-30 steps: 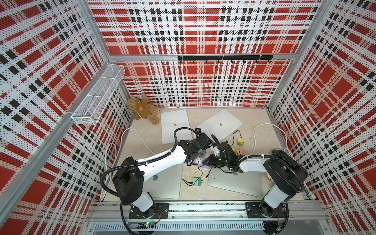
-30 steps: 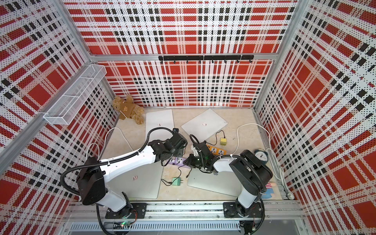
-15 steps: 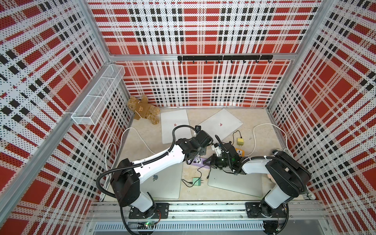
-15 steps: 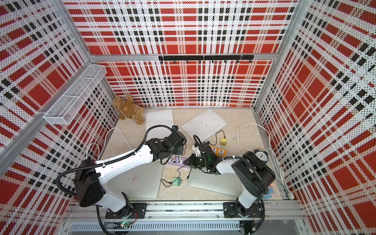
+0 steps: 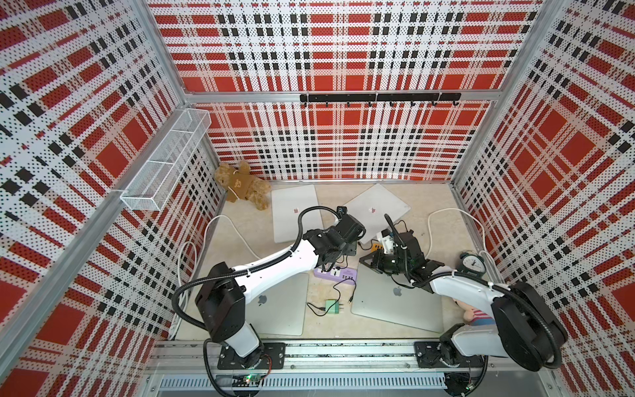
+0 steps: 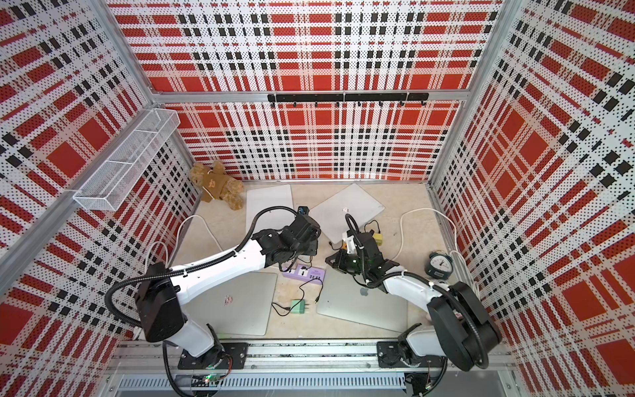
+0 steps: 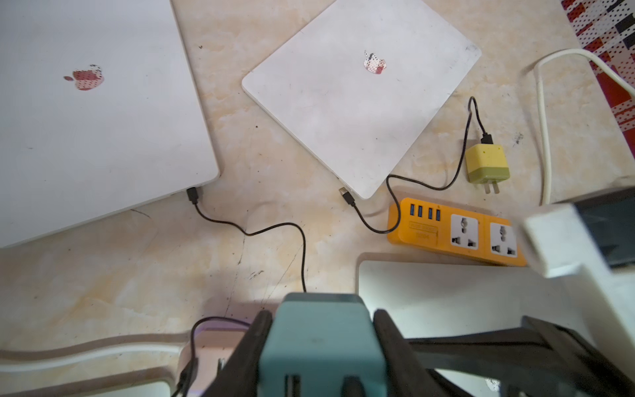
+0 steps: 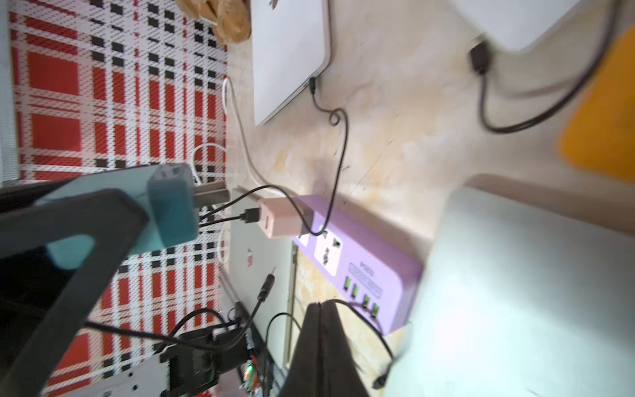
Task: Unplug the laptop charger
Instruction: Place the plug at the center of the board.
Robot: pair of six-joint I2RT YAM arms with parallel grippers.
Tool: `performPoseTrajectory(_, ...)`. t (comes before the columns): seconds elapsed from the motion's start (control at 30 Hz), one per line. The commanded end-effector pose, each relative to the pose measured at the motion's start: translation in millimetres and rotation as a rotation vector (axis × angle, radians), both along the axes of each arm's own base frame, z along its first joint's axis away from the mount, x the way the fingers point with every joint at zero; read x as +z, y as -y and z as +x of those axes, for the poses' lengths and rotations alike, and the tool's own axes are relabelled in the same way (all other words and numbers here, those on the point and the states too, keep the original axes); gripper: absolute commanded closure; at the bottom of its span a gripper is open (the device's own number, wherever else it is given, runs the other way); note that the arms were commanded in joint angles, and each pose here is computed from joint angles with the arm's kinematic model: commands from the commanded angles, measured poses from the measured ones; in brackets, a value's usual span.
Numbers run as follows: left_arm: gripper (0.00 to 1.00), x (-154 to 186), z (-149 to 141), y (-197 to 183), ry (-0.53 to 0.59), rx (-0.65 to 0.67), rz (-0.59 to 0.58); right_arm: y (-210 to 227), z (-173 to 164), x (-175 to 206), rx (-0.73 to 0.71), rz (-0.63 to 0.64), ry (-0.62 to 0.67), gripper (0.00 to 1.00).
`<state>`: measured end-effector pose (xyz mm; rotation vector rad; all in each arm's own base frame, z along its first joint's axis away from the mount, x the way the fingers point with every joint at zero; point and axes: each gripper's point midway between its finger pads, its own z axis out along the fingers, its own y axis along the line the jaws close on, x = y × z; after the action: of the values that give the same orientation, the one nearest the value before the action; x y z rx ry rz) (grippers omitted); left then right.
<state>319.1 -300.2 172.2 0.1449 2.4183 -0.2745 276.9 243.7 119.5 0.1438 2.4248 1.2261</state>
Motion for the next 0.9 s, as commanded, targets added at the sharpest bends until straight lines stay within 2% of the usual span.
performPoseTrajectory(0.0, 0.73, 9.9, 15.2, 20.1, 0.047, -0.024, -0.054, 28.8, 1.7, -0.7, -0.039, -0.135, 0.020, 1.00)
performPoseTrajectory(0.57, 0.73, -29.0, 56.1, 43.7, 0.070, -0.019, -0.046, 75.5, -3.3, -0.3, -0.116, -0.183, 0.030, 1.00)
performPoseTrajectory(0.87, 0.73, -49.9, 67.4, 50.3, 0.074, -0.015, -0.014, 83.3, -5.4, -4.5, -0.119, -0.194, 0.025, 1.00)
